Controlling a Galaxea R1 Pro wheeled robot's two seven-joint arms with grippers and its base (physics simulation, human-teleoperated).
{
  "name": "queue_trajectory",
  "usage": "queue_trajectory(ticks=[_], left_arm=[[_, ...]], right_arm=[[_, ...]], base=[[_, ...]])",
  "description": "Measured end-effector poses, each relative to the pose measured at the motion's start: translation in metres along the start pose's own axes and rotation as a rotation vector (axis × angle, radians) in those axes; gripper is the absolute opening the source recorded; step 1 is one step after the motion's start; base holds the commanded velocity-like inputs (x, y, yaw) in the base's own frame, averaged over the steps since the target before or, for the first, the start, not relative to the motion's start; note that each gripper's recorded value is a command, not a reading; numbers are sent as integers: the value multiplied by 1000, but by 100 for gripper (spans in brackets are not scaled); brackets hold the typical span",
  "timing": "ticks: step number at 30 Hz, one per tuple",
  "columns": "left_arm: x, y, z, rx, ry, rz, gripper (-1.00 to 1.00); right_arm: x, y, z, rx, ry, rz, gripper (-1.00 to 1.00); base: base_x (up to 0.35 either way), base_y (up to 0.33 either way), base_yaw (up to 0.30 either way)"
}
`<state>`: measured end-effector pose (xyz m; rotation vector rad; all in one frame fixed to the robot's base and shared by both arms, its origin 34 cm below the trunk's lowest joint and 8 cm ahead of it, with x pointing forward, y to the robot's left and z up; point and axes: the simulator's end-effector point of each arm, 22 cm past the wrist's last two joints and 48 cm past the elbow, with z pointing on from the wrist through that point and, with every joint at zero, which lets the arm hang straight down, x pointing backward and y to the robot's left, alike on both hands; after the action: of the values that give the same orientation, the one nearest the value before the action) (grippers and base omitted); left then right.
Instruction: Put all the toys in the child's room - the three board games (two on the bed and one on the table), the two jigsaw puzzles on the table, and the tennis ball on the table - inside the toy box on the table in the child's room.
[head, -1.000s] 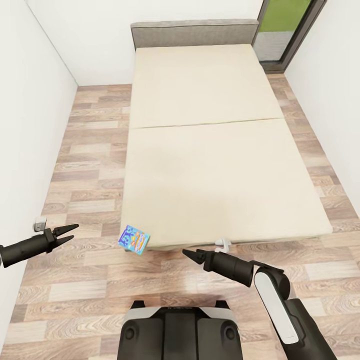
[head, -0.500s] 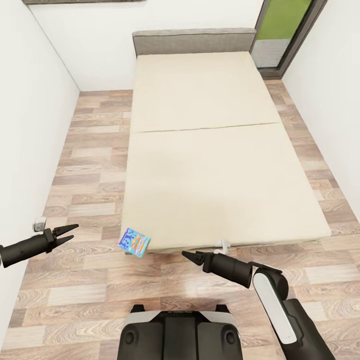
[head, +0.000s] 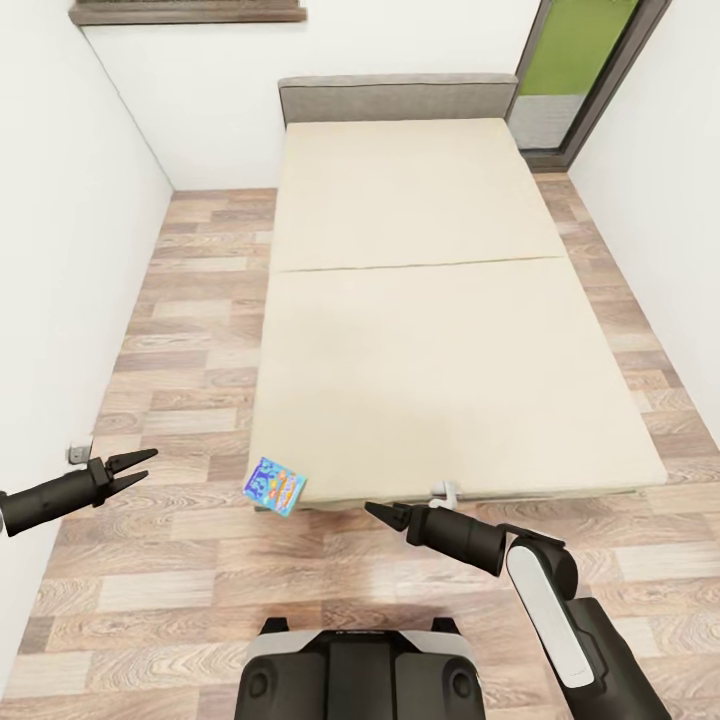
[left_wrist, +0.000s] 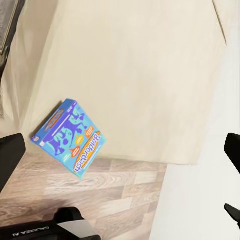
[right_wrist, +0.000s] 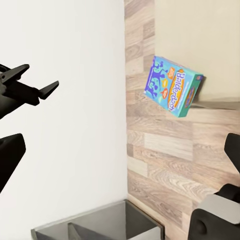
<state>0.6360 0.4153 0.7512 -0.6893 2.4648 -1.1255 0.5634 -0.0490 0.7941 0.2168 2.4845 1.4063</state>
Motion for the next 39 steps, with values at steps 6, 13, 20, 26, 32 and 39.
queue_trajectory(ticks=[6, 13, 20, 26, 32, 39], left_arm=[[-3, -5, -2, 5, -7, 6, 100], [-6, -10, -5, 11, -13, 14, 100], [-8, -15, -7, 15, -18, 21, 100], [-10, -20, -8, 20, -23, 28, 100], [-12, -24, -10, 24, -28, 34, 100], [-15, -29, -13, 29, -35, 41, 100]], right_arm=[[-2, 4, -1, -2, -5, -8, 100], [-6, 8, -3, -6, -11, -18, 100], [-9, 12, -6, -7, -18, -28, 100], [-12, 16, -7, -10, -23, -36, 100], [-15, 20, -9, -12, -29, -44, 100], [-18, 24, -11, -16, -36, -52, 100]], base=[[-1, 0, 74], [0, 0, 75], [0, 0, 31], [0, 0, -28], [0, 0, -70], [0, 0, -51]])
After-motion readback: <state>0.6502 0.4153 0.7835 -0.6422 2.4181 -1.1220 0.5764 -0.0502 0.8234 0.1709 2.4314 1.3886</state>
